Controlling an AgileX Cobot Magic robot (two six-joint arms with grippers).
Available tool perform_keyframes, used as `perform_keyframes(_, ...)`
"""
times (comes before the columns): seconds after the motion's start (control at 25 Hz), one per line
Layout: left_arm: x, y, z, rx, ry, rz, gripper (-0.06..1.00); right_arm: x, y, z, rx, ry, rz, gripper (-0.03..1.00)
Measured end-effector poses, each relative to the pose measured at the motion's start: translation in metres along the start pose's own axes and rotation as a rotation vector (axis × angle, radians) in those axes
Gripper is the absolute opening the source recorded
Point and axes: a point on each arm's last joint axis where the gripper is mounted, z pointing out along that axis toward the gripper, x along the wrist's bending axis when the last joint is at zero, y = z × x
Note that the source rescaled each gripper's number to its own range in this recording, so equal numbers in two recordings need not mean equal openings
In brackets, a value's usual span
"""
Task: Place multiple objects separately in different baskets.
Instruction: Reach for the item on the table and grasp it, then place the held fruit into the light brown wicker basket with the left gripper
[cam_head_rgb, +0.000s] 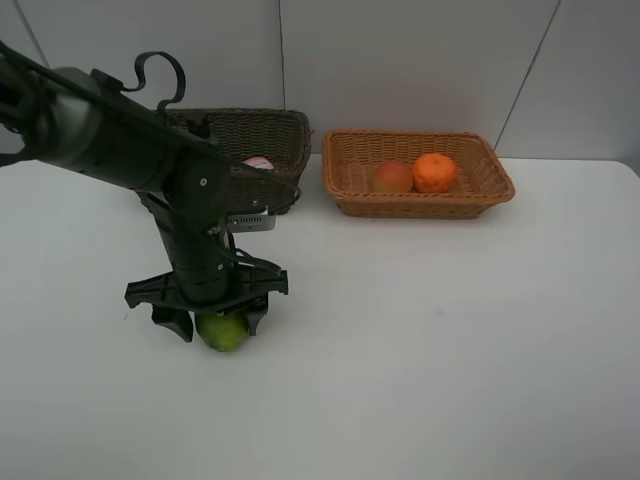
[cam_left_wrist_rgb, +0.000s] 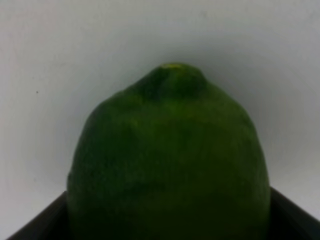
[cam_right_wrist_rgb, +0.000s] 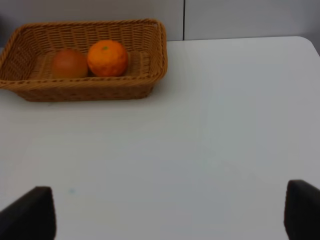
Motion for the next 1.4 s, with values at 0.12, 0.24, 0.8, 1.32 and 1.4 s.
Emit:
perform_keyframes(0.12, 0.0, 0.0, 0.0, 0.0, 0.0, 0.0, 0.78, 0.0, 0.0, 0.0, 0.0, 0.0, 0.0, 1.0)
perform_keyframes(0.24, 0.0, 0.0, 0.0, 0.0, 0.0, -0.001, 0.78, 0.0, 0.0, 0.0, 0.0, 0.0, 0.0, 1.0)
perform_keyframes(0.8, -0.002, 0.002, -0.003, 0.006, 0.001, -0.005, 0.78, 0.0, 0.0, 0.0, 0.0, 0.0, 0.001, 1.0)
perform_keyframes(1.32, -0.062, 0.061, -0.101, -0.186, -0.159, 0.209, 0.78, 0.0, 0.0, 0.0, 0.0, 0.0, 0.001, 1.0)
perform_keyframes(1.4, -0.073, 0.073, -0.11, -0.234, -0.182, 0.235, 0.78, 0.0, 0.0, 0.0, 0.0, 0.0, 0.001, 1.0)
